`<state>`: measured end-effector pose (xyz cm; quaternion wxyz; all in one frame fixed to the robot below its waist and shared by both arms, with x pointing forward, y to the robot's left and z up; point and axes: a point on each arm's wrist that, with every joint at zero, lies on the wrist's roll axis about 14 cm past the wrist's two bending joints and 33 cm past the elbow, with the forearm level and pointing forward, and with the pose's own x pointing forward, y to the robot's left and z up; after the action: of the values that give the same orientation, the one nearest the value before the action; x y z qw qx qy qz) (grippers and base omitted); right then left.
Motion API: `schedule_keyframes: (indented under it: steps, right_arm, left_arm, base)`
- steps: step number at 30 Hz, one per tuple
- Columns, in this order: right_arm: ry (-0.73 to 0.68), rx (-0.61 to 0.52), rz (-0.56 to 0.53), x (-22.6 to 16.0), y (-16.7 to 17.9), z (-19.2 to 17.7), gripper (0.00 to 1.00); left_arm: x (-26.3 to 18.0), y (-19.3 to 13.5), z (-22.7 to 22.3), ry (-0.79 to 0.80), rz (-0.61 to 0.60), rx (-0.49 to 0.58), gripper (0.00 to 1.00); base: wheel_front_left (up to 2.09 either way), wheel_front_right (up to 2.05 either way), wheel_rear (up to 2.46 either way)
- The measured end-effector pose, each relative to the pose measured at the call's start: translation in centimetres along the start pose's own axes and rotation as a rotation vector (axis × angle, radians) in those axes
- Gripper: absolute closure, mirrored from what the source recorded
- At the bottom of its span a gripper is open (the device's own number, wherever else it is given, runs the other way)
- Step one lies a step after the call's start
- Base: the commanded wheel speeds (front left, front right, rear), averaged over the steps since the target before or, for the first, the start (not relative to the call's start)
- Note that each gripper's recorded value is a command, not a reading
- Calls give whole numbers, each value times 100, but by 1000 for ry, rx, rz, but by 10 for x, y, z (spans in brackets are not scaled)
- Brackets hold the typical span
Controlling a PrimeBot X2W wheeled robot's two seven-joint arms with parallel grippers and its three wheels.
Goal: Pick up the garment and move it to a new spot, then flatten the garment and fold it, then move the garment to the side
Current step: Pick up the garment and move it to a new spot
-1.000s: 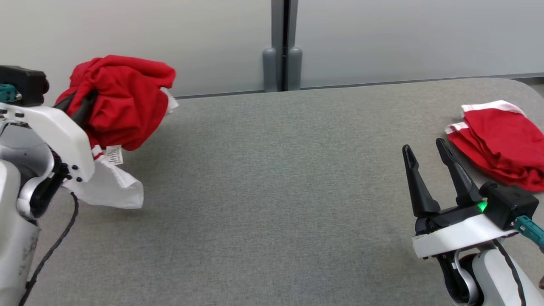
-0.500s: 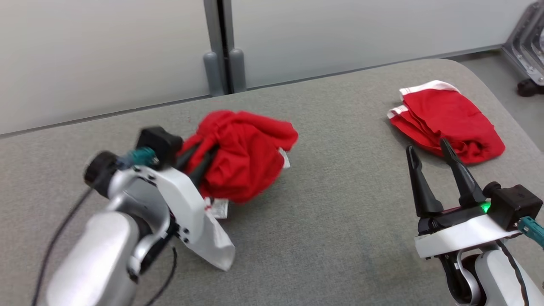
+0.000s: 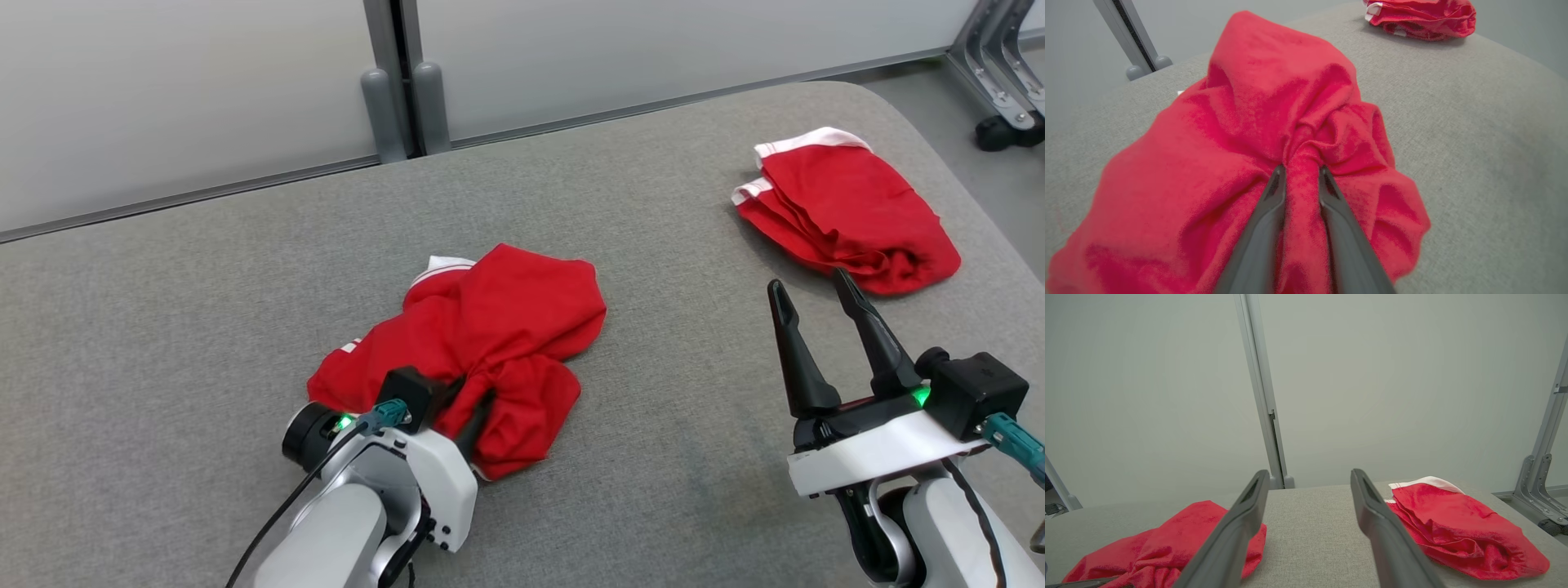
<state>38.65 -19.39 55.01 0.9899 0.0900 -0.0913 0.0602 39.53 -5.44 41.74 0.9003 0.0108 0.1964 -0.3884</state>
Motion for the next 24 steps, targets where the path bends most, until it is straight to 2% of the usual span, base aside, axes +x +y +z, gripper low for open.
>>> schedule_keyframes:
  steps: [6,12,18,24]
  right_arm:
    - [4,8,27,4,8,-3,0]
    - [2,10,55,4,17,-2,0]
    - [-5,7,82,6,24,0,0]
    - [-6,8,96,5,29,0,0]
  left_arm:
    - [-2,8,20,-87,29,12,0]
    - [-22,22,52,-207,82,32,0]
    - [-72,72,81,-351,280,25,0]
    - [-140,115,88,-482,508,2,0]
  base:
    - [0,0,0]
    - [0,0,0]
    - [0,0,0]
    - [0,0,0]
